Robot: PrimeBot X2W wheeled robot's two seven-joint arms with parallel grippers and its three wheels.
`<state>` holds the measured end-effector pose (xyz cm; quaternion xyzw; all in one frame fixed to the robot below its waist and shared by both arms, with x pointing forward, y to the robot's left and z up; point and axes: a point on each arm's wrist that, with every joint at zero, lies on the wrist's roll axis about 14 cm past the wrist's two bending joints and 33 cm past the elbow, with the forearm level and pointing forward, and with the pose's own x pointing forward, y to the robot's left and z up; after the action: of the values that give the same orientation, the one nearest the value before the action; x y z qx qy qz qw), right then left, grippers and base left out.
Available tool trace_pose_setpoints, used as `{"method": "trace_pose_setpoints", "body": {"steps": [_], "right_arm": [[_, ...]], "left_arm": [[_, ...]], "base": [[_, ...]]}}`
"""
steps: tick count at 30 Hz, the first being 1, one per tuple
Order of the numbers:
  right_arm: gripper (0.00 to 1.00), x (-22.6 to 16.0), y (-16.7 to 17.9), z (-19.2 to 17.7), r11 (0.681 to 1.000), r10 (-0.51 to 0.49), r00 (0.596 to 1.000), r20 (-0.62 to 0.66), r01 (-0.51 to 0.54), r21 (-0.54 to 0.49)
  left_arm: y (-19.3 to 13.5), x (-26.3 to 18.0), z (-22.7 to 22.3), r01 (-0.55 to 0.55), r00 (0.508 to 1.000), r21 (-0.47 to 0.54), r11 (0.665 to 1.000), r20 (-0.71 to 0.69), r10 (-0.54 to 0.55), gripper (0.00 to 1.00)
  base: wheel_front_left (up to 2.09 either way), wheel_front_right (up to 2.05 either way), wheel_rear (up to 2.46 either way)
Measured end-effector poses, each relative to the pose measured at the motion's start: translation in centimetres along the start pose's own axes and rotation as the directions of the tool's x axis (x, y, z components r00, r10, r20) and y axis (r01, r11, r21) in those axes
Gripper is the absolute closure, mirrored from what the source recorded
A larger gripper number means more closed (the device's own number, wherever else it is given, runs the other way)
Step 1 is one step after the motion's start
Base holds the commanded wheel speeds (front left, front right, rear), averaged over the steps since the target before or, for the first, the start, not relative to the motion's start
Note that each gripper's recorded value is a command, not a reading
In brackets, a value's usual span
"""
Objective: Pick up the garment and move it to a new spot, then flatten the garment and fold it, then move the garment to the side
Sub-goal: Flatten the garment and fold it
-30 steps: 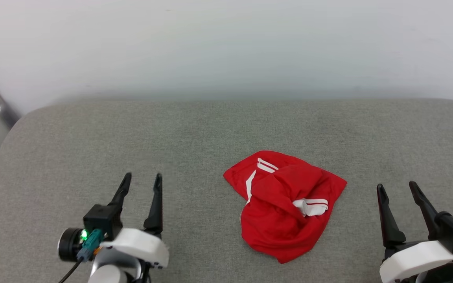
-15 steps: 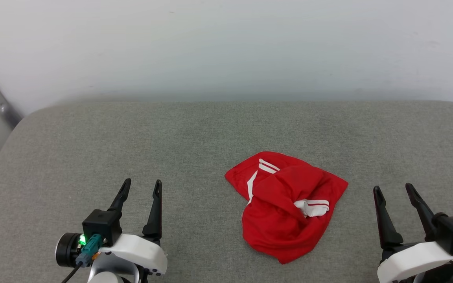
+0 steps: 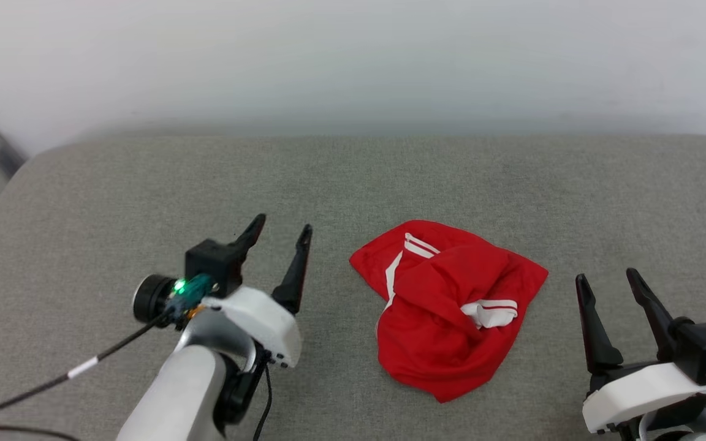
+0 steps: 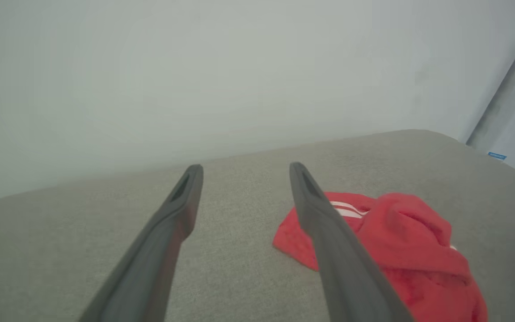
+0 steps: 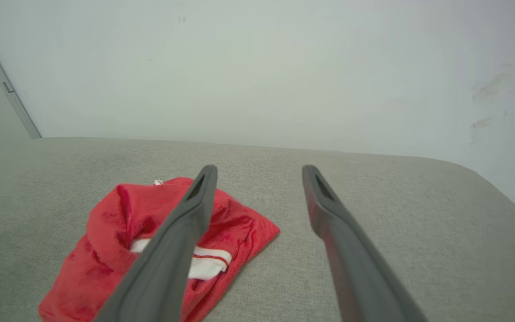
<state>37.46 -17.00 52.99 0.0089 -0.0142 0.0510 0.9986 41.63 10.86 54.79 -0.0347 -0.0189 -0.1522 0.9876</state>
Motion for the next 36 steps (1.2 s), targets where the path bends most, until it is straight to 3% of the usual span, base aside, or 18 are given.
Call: {"method": "trace_pose_setpoints", "body": {"steps": [5,9,15,21,22,23,24,28,29,30,36], "right_arm": [[0.00,0.6,-0.3,-0.6,1.000,-0.009,1.000,-0.014,0.009,-0.002],[0.00,0.9,-1.2,-1.3,0.999,-0.033,0.999,-0.033,0.033,-0.004],[0.00,1.0,-2.5,-3.0,0.997,-0.072,0.995,-0.075,0.072,0.006],[0.00,0.8,-3.5,-4.2,0.994,-0.104,0.989,-0.103,0.105,0.009],[0.00,0.7,-3.7,-4.3,0.994,-0.108,0.988,-0.107,0.110,0.010],[0.00,0.7,-3.8,-4.4,0.994,-0.112,0.988,-0.106,0.113,0.009],[0.00,0.7,-3.9,-4.4,0.993,-0.114,0.988,-0.107,0.115,0.009],[0.00,0.8,-3.9,-4.3,0.993,-0.114,0.988,-0.101,0.116,0.011],[0.00,0.9,-3.8,-4.2,0.994,-0.110,0.989,-0.097,0.112,0.011],[0.00,1.2,-3.5,-3.8,0.995,-0.099,0.991,-0.085,0.100,0.006],[0.00,1.1,-2.5,-3.0,0.998,-0.070,0.995,-0.072,0.070,0.000]], "left_arm": [[-3.7,3.6,-1.6,0.170,0.976,0.004,0.985,-0.141,-0.168,0.00],[-6.6,5.0,-5.1,0.282,0.908,-0.032,0.959,-0.313,-0.277,0.00],[-9.4,5.1,-10.9,0.371,0.760,-0.106,0.923,-0.537,-0.367,0.00],[-12.2,2.0,-16.0,0.455,0.538,-0.190,0.870,-0.719,-0.439,0.00],[-12.6,1.7,-16.2,0.465,0.516,-0.204,0.861,-0.728,-0.451,0.08],[-12.7,1.7,-16.1,0.474,0.511,-0.203,0.857,-0.728,-0.456,0.54],[-12.5,1.7,-16.1,0.484,0.512,-0.191,0.854,-0.730,-0.453,0.96],[-11.4,2.6,-14.9,0.499,0.583,-0.120,0.858,-0.686,-0.435,1.00],[-11.1,3.2,-14.1,0.497,0.619,-0.092,0.863,-0.660,-0.426,1.00],[-10.1,4.7,-11.2,0.477,0.718,-0.012,0.879,-0.571,-0.398,1.00],[-6.9,3.4,-7.7,0.358,0.844,0.069,0.931,-0.452,-0.291,1.00]], "base": [[0.00,0.00,0.00],[0.00,0.00,0.00],[0.00,0.00,0.00],[0.00,0.00,0.00],[0.00,0.00,0.00],[0.00,0.00,0.00],[0.00,0.00,0.00],[0.00,0.00,0.00],[0.00,0.00,0.00],[0.00,0.00,0.00],[0.00,0.00,0.00]]}}
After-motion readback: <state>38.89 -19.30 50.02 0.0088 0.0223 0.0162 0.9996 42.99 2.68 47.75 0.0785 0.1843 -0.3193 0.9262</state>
